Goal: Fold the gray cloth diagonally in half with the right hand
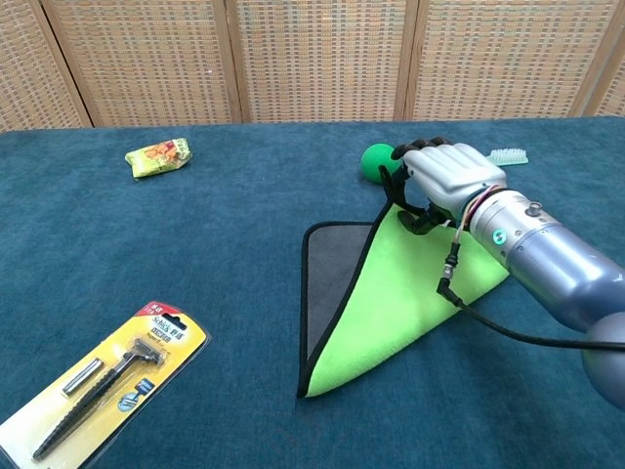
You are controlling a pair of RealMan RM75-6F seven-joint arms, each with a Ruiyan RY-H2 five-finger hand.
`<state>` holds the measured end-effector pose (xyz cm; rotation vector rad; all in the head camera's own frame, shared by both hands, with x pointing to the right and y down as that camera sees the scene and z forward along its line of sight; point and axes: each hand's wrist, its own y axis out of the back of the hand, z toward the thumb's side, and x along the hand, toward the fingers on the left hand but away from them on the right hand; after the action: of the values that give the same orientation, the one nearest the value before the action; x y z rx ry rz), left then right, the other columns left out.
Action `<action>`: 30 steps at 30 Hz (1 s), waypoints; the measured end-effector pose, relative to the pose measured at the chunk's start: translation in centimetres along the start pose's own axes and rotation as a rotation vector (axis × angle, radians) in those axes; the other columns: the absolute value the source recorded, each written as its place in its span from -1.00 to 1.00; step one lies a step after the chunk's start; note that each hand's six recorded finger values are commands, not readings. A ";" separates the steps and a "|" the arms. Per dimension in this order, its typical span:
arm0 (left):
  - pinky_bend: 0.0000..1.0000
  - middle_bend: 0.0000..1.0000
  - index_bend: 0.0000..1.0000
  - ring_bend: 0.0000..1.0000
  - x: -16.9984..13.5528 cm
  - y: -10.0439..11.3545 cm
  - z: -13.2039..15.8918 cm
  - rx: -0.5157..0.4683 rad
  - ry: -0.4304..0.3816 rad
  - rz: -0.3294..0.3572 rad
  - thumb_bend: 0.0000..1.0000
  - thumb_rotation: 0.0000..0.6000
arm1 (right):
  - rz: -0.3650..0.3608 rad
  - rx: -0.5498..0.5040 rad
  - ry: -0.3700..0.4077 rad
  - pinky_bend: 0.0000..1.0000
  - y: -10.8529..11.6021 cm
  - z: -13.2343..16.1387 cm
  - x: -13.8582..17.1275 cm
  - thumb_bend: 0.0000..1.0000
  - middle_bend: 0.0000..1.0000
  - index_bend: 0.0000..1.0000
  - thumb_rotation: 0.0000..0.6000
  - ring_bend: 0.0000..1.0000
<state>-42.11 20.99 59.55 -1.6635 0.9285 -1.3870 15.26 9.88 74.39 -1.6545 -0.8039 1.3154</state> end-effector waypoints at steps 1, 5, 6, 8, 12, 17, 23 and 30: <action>-1.00 -1.00 -1.00 -1.00 0.0 0.0 0.0 -0.001 0.001 0.000 -0.68 1.00 | 0.000 -0.001 0.000 -1.00 0.0 0.0 -0.1 0.08 -0.75 0.28 1.00 -1.00; -1.00 -1.00 -1.00 -1.00 0.0 0.0 -0.1 -0.001 0.003 0.001 -0.68 1.00 | -0.001 -0.001 0.003 -1.00 0.0 0.3 -0.2 0.08 -0.75 0.28 1.00 -1.00; -1.00 -1.00 -1.00 -1.00 0.1 0.0 -0.1 -0.001 0.004 0.000 -0.68 1.00 | -0.002 -0.001 0.005 -1.00 0.0 0.3 -0.2 0.08 -0.75 0.28 1.00 -1.00; -1.00 -1.00 -1.00 -1.00 0.1 0.0 -0.1 -0.001 0.003 0.000 -0.68 1.00 | -0.007 -0.001 0.007 -1.00 0.1 0.5 -0.3 0.08 -0.75 0.28 1.00 -1.00; -1.00 -1.00 -1.00 -1.00 0.1 0.0 -0.1 -0.003 0.004 0.001 -0.68 1.00 | -0.007 -0.003 0.007 -1.00 0.2 0.7 -0.4 0.08 -0.75 0.28 1.00 -1.00; -1.00 -1.00 -1.00 -1.00 0.1 0.2 -0.2 -0.004 0.004 0.004 -0.68 1.00 | -0.008 -0.004 0.012 -1.00 0.3 1.0 -0.4 0.08 -0.75 0.28 1.00 -1.00; -1.00 -1.00 -1.00 -1.00 0.1 0.2 -0.2 -0.006 0.004 0.004 -0.68 1.00 | -0.005 -0.002 0.013 -1.00 0.2 1.1 -0.4 0.08 -0.75 0.28 1.00 -1.00; -1.00 -1.00 -1.00 -1.00 0.1 0.2 -0.1 -0.006 0.003 0.004 -0.68 1.00 | -0.001 -0.002 0.018 -1.00 0.1 1.4 -0.4 0.08 -0.75 0.28 1.00 -1.00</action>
<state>-42.23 20.82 59.46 -1.6640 0.9375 -1.3854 13.83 9.84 74.37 -1.6652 -0.7959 1.2975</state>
